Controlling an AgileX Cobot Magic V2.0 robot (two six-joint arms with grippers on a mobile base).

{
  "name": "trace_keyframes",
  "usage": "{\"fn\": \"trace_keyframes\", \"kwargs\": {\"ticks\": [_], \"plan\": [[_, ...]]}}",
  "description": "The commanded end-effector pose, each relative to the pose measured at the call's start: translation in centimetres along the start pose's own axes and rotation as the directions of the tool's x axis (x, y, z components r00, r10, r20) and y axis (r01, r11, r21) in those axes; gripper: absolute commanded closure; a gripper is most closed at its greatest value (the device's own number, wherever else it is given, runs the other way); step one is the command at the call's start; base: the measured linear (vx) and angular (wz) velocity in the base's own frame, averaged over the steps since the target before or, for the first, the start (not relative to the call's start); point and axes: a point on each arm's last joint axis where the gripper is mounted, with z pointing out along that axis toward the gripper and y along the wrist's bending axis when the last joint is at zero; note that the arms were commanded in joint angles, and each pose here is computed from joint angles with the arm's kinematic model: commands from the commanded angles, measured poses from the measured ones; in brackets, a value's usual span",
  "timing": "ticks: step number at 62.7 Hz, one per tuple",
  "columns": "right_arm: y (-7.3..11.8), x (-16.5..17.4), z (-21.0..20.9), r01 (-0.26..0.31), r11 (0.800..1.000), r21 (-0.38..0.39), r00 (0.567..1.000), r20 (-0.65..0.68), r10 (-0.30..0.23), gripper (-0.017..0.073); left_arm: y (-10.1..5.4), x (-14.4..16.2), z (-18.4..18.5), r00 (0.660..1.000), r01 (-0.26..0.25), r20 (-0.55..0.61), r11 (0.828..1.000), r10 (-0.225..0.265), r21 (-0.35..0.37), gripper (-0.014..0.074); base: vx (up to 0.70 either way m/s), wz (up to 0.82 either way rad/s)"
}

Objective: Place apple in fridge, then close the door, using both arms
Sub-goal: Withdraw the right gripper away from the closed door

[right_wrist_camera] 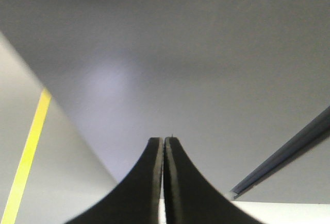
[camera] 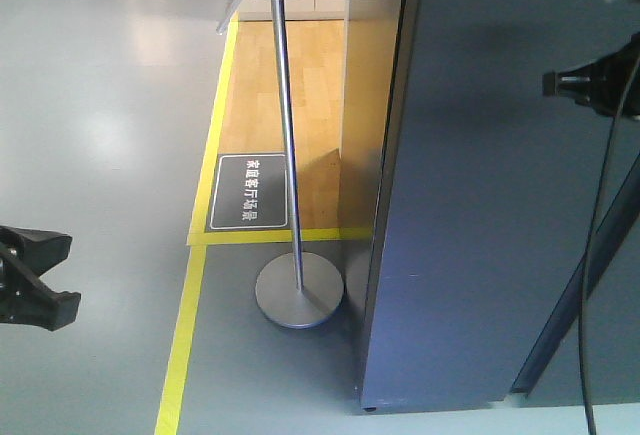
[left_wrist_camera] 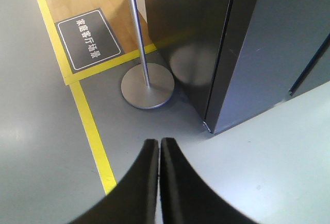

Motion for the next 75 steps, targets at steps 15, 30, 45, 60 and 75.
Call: {"fn": "trace_keyframes", "kwargs": {"ticks": [15,30,45,60,75], "plan": [[1.2,3.9,-8.2,0.061,0.997,0.042,0.989,0.133,-0.066,0.0563,0.1,-1.3,-0.7,0.995,0.012,0.096,1.0,-0.012,-0.007,0.06,0.0,0.0],[1.7,8.9,-12.0,0.065,0.997,0.039,0.992,0.105,-0.069,0.0563,0.1,-1.3,-0.7,0.995,0.012,0.096,1.0,-0.012,-0.007,0.06,0.0,0.0],[2.2,14.8,-14.6,0.066,0.997,0.03,0.994,0.09,-0.068,0.0563,0.1,-1.3,-0.7,0.995,0.012,0.096,1.0,-0.012,-0.007,0.06,0.0,0.0],[2.9,19.0,-17.8,0.046,0.999,0.005,0.989,0.14,-0.046,0.0563,0.1,-1.3,-0.7,0.995,0.012,0.096,1.0,-0.012,-0.007,0.06,0.0,0.0],[3.3,22.2,-19.8,0.042,0.999,-0.016,0.989,0.14,-0.039,0.0563,0.1,-1.3,-0.7,0.995,0.012,0.096,1.0,-0.012,-0.007,0.06,0.0,0.0]]}}
